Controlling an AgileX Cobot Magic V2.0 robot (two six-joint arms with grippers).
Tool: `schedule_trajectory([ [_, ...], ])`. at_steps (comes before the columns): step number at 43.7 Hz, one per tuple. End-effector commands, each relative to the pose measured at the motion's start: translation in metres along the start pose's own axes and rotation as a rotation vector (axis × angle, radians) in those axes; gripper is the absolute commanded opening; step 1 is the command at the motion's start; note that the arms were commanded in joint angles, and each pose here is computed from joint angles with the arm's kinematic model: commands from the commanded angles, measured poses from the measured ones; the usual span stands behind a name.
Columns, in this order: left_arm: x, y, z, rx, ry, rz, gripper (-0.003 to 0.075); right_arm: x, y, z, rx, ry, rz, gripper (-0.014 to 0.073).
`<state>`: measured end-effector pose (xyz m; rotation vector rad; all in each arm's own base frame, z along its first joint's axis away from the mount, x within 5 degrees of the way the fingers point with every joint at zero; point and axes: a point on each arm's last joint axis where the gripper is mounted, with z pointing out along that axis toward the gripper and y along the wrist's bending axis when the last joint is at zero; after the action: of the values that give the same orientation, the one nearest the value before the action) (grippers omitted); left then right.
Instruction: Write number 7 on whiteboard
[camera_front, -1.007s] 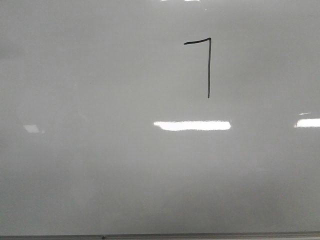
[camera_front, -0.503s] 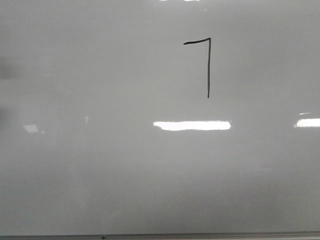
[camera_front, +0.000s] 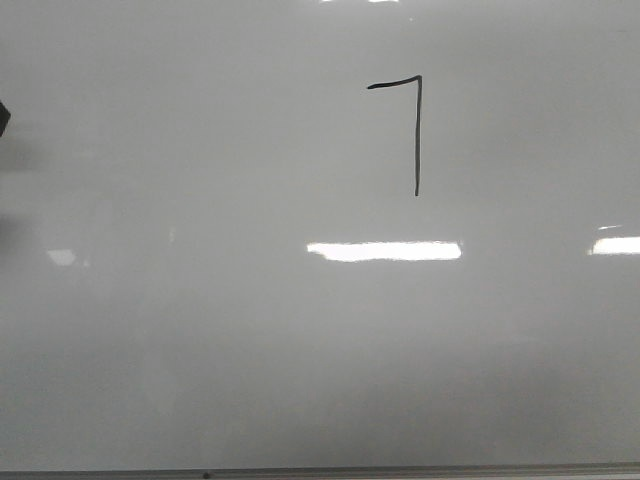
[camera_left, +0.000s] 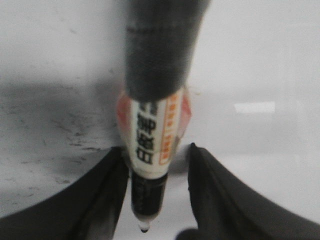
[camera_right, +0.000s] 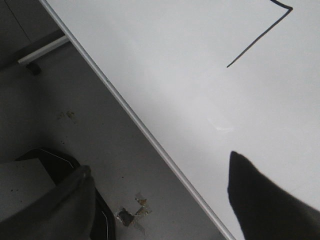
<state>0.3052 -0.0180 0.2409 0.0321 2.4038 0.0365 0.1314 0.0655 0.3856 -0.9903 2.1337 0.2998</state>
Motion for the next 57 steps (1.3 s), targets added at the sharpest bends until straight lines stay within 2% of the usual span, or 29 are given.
schedule_trajectory([
  [1,-0.019,0.001,-0.023,0.004,-0.098,-0.017,0.0335,-0.006,-0.004,-0.012,0.080,-0.067,0.055,0.0570],
  [11,-0.020,0.006,-0.060,-0.018,-0.111,-0.025,0.0335,0.007,-0.013,-0.029,0.269,-0.041,0.271,0.0570],
  [16,-0.018,0.008,-0.087,-0.028,-0.133,-0.012,0.0335,0.014,-0.010,-0.044,0.342,-0.067,0.324,0.0570],
  [23,-0.011,0.009,-0.131,-0.025,-0.190,-0.002,0.0335,0.023,0.001,-0.057,0.358,-0.116,0.335,0.0570],
  [27,-0.004,0.001,-0.157,0.006,-0.223,0.053,0.0334,0.030,0.006,-0.059,0.361,-0.127,0.332,0.0570],
  [35,0.024,-0.019,-0.203,0.179,-0.286,0.147,0.0335,0.042,0.015,-0.063,0.368,-0.150,0.328,0.0570],
  [42,0.052,-0.026,-0.224,0.301,-0.333,0.180,0.0335,0.049,0.018,-0.062,0.369,-0.152,0.328,0.0570],
  [51,0.070,-0.026,-0.230,0.352,-0.357,0.207,0.0333,0.051,0.017,-0.057,0.371,-0.162,0.329,0.0568],
  [53,0.070,-0.026,-0.230,0.352,-0.357,0.207,0.0329,0.050,0.017,-0.057,0.371,-0.169,0.330,0.0549],
  [57,0.070,-0.026,-0.230,0.353,-0.359,0.207,0.0291,0.048,0.017,-0.057,0.369,-0.191,0.341,0.0436],
])
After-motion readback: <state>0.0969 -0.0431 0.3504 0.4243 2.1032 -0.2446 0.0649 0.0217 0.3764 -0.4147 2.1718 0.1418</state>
